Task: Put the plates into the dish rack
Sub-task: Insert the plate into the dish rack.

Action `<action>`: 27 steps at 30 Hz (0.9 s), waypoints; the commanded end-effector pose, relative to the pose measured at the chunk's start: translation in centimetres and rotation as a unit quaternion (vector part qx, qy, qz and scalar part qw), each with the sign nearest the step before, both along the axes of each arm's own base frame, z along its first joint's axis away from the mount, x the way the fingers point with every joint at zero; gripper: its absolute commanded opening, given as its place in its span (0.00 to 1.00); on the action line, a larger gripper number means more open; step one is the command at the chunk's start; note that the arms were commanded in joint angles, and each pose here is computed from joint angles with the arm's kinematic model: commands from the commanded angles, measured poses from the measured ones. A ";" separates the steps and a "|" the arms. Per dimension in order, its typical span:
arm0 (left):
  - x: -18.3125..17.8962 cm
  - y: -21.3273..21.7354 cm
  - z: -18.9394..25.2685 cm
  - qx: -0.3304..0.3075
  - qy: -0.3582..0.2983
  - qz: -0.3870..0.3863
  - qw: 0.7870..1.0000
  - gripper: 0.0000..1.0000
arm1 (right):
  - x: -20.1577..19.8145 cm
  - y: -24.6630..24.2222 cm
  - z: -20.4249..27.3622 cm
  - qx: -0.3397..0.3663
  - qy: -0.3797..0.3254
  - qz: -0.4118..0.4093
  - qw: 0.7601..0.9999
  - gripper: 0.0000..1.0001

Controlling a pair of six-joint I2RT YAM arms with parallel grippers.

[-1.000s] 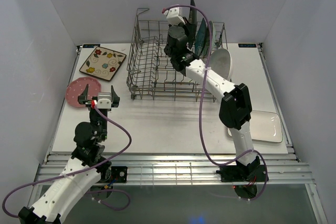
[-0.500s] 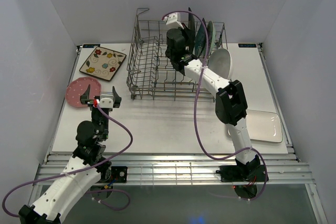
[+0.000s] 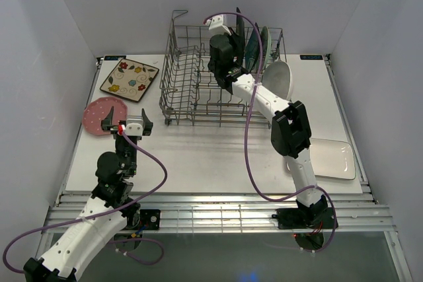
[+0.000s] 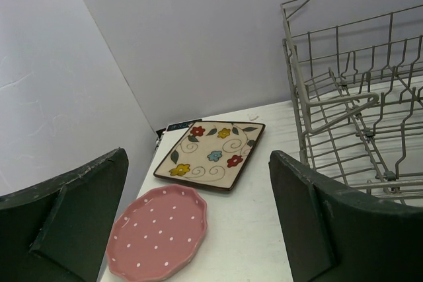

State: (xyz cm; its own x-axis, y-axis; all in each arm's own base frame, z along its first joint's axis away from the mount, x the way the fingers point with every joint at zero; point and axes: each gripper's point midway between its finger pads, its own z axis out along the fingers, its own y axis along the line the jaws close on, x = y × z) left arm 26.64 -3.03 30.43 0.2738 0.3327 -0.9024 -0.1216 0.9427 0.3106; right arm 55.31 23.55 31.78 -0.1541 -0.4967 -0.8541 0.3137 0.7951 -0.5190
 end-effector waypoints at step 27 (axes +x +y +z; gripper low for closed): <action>0.1 -0.2 0.1 -0.002 -0.005 -0.005 1.000 0.98 | -1.9 0.2 9.3 0.079 -0.127 -0.017 0.989 0.08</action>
State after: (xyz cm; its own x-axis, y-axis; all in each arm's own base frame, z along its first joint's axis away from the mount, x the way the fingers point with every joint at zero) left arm 26.76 -3.10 30.36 0.2718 0.3338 -0.9026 -0.1205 0.9423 0.3122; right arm 54.79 25.03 33.58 -0.1247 -0.5095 -0.8514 0.3438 0.7827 -0.5188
